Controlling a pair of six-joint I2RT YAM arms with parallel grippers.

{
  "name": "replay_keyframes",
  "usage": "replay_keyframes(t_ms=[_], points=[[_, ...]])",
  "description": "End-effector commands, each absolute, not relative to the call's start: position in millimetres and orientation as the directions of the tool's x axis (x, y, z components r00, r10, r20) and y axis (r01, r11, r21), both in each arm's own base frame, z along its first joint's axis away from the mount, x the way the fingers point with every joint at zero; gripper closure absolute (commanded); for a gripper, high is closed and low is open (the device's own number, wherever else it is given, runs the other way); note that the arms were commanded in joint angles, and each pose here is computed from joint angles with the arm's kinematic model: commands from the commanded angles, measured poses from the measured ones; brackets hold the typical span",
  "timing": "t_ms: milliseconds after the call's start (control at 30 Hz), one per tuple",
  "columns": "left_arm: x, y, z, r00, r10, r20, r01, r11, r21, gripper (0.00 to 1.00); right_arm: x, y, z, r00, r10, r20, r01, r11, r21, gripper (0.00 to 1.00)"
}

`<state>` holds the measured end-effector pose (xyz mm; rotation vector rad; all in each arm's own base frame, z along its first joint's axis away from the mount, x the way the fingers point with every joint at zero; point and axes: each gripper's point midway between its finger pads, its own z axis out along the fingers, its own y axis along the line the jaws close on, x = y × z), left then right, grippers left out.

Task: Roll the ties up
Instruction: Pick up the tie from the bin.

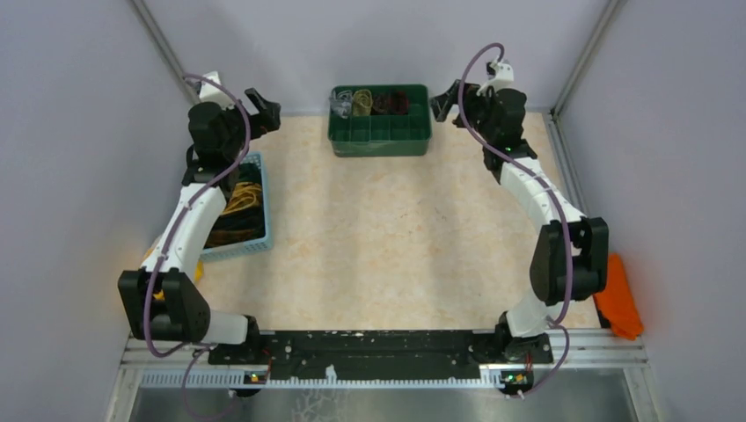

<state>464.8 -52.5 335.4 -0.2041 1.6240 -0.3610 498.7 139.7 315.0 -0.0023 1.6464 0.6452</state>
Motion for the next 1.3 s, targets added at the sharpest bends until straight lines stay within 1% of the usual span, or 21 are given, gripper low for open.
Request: replay_keyframes(t_ms=[0, 33, 67, 167, 233, 267, 333, 400, 467, 567, 633, 700, 833, 900, 1033, 1267], points=[[476.3, -32.4, 321.1, -0.132, -0.328, -0.935, -0.06, 0.945, -0.322, 0.03, 509.7, 141.6, 307.7, -0.223, 0.336, -0.915, -0.361, 0.844, 0.397, 0.01], [476.7, -26.4, 312.5, -0.161, -0.339, -0.927, -0.11, 0.94, -0.324, 0.03, 510.1, 139.6, 304.2, -0.218, 0.328, -0.919, -0.364, 0.846, 0.389, 0.01], [478.6, -23.0, 306.0, -0.179, -0.352, -0.919, -0.143, 0.933, -0.33, 0.07, 509.4, 139.5, 297.7, -0.22, 0.324, -0.92, -0.38, 0.84, 0.386, 0.01], [488.4, -27.4, 285.1, -0.243, -0.398, -0.885, -0.172, 0.915, -0.365, 0.12, 511.7, 135.4, 284.4, -0.256, 0.351, -0.901, -0.433, 0.791, 0.432, 0.02], [496.7, -33.9, 260.2, -0.315, -0.424, -0.849, -0.187, 0.905, -0.383, 0.15, 523.7, 130.9, 271.7, -0.346, 0.374, -0.86, -0.396, 0.773, 0.495, 0.04], [500.4, -34.5, 248.5, -0.342, -0.434, -0.834, -0.205, 0.9, -0.384, 0.15, 531.3, 130.8, 257.6, -0.4, 0.359, -0.843, -0.368, 0.78, 0.506, 0.04], [506.7, -30.5, 228.1, -0.372, -0.45, -0.812, -0.254, 0.891, -0.378, 0.16, 539.6, 125.1, 247.8, -0.439, 0.333, -0.835, -0.32, 0.81, 0.492, 0.03], [513.8, -24.5, 216.9, -0.37, -0.454, -0.811, -0.287, 0.885, -0.366, 0.19, 545.8, 113.9, 243.1, -0.421, 0.309, -0.853, -0.278, 0.851, 0.445, 0.05], [521.8, -18.9, 206.1, -0.37, -0.461, -0.807, -0.316, 0.879, -0.358, 0.22, 552.4, 101.4, 242.6, -0.377, 0.294, -0.878, -0.227, 0.89, 0.396, 0.12], [532.3, -10.9, 193.3, -0.382, -0.476, -0.792, -0.335, 0.87, -0.362, 0.23, 561.0, 86.2, 241.8, -0.348, 0.177, -0.921, -0.151, 0.959, 0.242, 0.19], [536.9, 2.5, 185.7, -0.383, -0.476, -0.792, -0.379, 0.863, -0.335, 0.23, 565.8, 77.7, 237.4, -0.351, 0.142, -0.925, -0.112, 0.975, 0.192, 0.23], [539.0, 12.4, 177.8, -0.389, -0.486, -0.783, -0.418, 0.85, -0.32, 0.23, 572.1, 74.3, 235.3, -0.36, 0.141, -0.922, -0.095, 0.978, 0.187, 0.23], [537.0, 37.0, 169.4, -0.37, -0.508, -0.778, -0.5, 0.815, -0.294, 0.27, 588.6, 79.5, 225.4, -0.382, 0.161, -0.91, -0.101, 0.972, 0.214, 0.2], [534.1, 44.6, 167.6, -0.367, -0.5, -0.784, -0.529, 0.806, -0.266, 0.27, 596.9, 84.6, 210.8, -0.415, 0.166, -0.895, -0.114, 0.966, 0.232, 0.2], [522.9, 61.5, 158.0, -0.381, -0.481, -0.789, -0.584, 0.787, -0.198, 0.29, 606.8, 90.9, 196.6, -0.449, 0.174, -0.876, -0.126, 0.959, 0.255, 0.22], [507.3, 66.4, 144.3, -0.433, -0.467, -0.771, -0.595, 0.791, -0.145, 0.4, 608.2, 101.1, 179.4, -0.491, 0.193, -0.849, -0.149, 0.942, 0.3, 0.29]])
